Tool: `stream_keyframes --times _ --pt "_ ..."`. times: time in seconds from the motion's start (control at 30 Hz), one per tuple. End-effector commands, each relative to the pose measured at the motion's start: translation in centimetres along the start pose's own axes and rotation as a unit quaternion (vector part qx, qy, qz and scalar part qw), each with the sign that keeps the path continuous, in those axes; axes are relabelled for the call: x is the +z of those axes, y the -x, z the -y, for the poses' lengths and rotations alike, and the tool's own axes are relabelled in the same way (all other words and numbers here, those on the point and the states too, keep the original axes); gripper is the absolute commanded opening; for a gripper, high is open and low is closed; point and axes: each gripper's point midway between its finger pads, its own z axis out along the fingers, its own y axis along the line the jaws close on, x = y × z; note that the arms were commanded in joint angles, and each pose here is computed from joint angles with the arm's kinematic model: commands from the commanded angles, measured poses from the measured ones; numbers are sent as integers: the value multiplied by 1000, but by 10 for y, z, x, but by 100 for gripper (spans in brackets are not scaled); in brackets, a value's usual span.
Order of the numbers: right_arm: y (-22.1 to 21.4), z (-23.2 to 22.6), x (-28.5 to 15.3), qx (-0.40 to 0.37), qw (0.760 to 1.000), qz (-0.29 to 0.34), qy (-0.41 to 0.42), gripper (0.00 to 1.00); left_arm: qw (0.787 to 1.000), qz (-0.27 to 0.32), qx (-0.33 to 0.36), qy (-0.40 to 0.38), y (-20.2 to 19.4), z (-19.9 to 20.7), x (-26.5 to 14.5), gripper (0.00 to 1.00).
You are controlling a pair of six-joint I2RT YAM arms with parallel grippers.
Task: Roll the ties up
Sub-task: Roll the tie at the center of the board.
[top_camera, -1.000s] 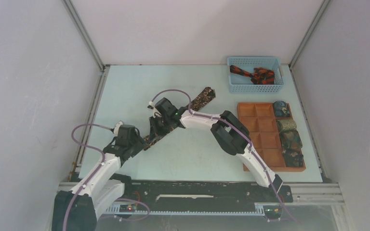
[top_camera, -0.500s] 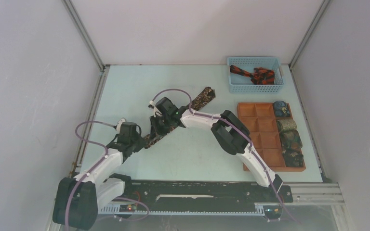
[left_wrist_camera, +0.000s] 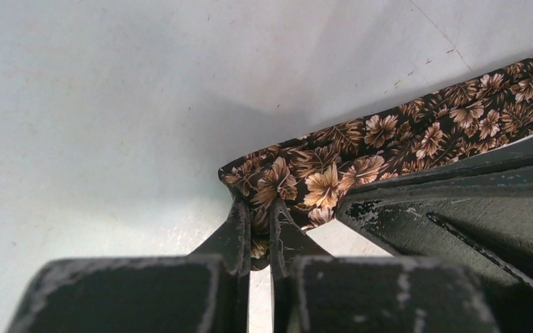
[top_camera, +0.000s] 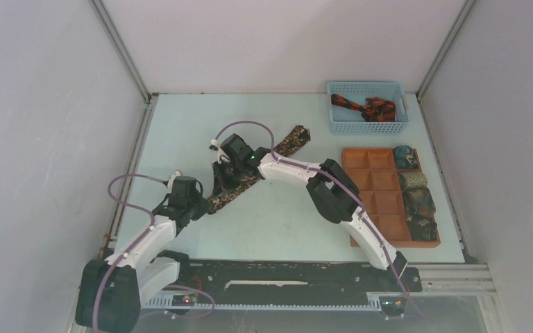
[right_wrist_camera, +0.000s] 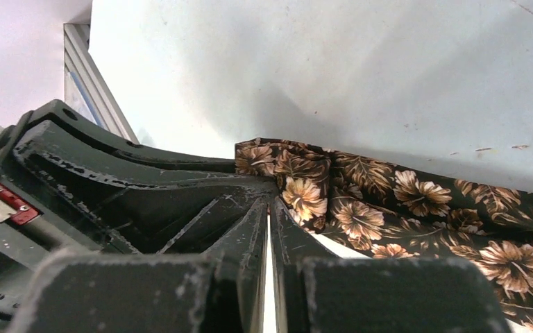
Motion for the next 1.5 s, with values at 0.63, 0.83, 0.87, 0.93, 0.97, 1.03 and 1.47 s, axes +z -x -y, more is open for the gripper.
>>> stream_keyframes --times 0.63,0.83,0.87,0.93,0.97,1.03,1.47 --pt "-17 -5 8 -28 999 -14 -29 5 1000 -9 14 25 15 6 -31 0" --pt "-19 -6 10 -25 999 -16 -25 5 1000 -16 16 16 18 16 -35 0" --pt "-19 -6 11 -25 999 -16 -25 5 1000 -17 17 17 18 17 -36 0" --pt "-20 -6 11 -25 999 -18 -24 5 1000 -18 18 16 19 20 -37 0" --pt "-21 -8 11 -25 999 -19 -22 5 1000 -19 19 16 19 21 -38 0" --pt "-22 -9 11 -25 999 -20 -20 4 999 -23 21 18 20 24 -38 0" --pt "-30 -13 12 -16 999 -27 -3 3 997 -51 48 34 14 40 -31 0"
